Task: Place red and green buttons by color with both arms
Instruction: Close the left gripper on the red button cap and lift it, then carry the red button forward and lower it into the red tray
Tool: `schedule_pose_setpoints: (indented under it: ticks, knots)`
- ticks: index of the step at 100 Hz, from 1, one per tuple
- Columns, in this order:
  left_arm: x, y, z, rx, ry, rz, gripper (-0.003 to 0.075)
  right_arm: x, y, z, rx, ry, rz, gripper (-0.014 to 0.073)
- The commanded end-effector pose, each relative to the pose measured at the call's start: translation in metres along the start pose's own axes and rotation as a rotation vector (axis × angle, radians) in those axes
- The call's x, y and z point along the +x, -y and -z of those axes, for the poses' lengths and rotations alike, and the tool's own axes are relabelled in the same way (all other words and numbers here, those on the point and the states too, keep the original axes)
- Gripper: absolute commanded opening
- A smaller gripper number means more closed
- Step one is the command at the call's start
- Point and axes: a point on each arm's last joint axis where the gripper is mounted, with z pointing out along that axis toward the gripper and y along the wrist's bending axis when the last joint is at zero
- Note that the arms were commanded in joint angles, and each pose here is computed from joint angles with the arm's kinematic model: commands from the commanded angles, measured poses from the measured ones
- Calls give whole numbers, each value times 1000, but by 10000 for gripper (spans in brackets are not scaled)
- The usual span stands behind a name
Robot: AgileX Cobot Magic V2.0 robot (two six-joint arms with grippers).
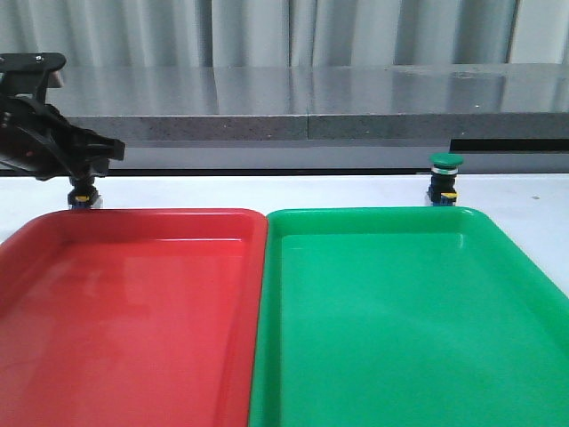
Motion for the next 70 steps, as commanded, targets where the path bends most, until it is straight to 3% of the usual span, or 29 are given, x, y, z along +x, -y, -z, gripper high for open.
schedule_pose_setpoints:
  ticks: [1,32,70]
  knots:
    - [-52,9,28,31,206,10,105,-14,-1,3,-8,118,11,-66]
    - [-84,27,78,52,225,70,106,-14,-1,3,-8,118,11,-66]
    - [-38,62,108,137,181,111,105,-14,-1,3,-8,118,11,-66]
